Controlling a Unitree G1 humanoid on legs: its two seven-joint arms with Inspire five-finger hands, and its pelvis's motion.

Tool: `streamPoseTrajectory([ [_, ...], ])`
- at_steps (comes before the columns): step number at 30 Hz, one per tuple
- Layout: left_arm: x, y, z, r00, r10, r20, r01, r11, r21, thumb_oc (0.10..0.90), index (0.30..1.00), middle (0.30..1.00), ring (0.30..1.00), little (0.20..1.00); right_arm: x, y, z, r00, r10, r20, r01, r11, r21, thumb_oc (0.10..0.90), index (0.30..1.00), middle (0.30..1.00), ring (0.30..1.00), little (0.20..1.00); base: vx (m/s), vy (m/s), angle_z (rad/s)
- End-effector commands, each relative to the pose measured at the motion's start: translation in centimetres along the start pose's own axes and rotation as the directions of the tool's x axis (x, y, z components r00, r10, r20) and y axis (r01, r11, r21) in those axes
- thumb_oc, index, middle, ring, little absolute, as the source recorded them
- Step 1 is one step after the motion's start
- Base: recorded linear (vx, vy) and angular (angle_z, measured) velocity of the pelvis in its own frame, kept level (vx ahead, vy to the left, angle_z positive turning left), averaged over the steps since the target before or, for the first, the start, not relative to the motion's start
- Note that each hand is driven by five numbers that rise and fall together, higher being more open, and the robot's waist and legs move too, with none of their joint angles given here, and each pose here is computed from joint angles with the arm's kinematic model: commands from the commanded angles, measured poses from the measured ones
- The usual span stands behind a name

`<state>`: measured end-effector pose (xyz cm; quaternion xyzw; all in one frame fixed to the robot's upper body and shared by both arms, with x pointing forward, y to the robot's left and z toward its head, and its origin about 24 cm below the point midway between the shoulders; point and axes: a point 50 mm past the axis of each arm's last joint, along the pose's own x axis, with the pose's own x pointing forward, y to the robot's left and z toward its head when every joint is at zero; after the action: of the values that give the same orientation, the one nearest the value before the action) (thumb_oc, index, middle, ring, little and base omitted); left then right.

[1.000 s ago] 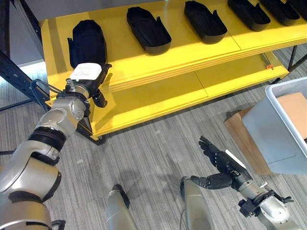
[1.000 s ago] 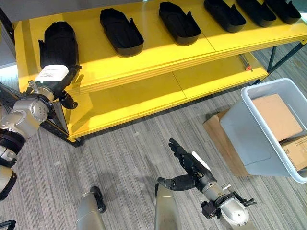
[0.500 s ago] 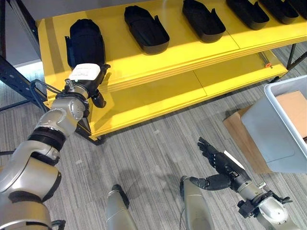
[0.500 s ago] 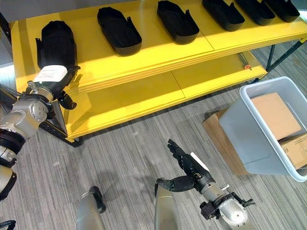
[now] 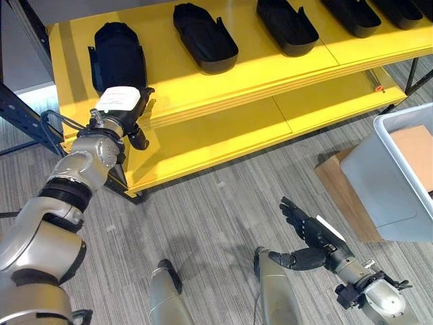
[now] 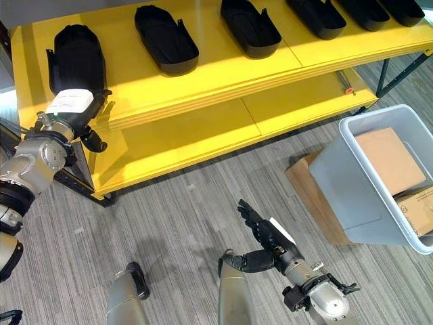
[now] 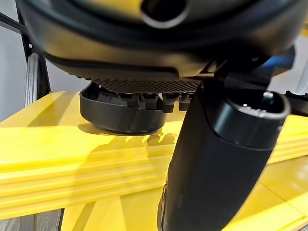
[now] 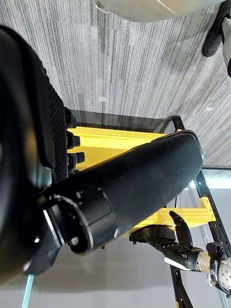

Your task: Move parts from the plastic box to the shelf.

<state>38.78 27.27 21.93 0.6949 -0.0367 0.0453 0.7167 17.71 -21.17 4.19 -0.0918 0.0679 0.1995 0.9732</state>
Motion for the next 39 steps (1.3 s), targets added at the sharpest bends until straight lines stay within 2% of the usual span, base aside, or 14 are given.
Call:
streamPoseTrajectory([
  [1,0.4,6.7,-0.4,0.968,0.249,-0.010,-0.249,0.968,-0.005,0.900,1.000,1.000,1.000,1.000,-0.1,-1.0,2.5,0.990,-0.008,0.141,0.011,1.000,-0.023,0.900,1.000,1.000,1.000,1.000,0.02,0.012,-0.04],
  [19,0.4,9.2,1.4,0.933,0.356,0.062,-0.355,0.935,-0.029,0.900,1.000,1.000,1.000,1.000,-0.2,-1.2,2.5,0.990,-0.013,0.143,0.017,1.000,-0.024,0.900,1.000,1.000,1.000,1.000,0.00,0.000,0.00],
  [39,0.1,10.8,1.4,0.911,0.405,0.076,-0.407,0.914,0.010,0.900,1.000,1.000,1.000,1.000,-0.4,-1.4,2.2,0.992,-0.015,0.128,0.019,0.999,-0.033,0.900,1.000,1.000,1.000,1.000,0.00,0.000,0.00],
])
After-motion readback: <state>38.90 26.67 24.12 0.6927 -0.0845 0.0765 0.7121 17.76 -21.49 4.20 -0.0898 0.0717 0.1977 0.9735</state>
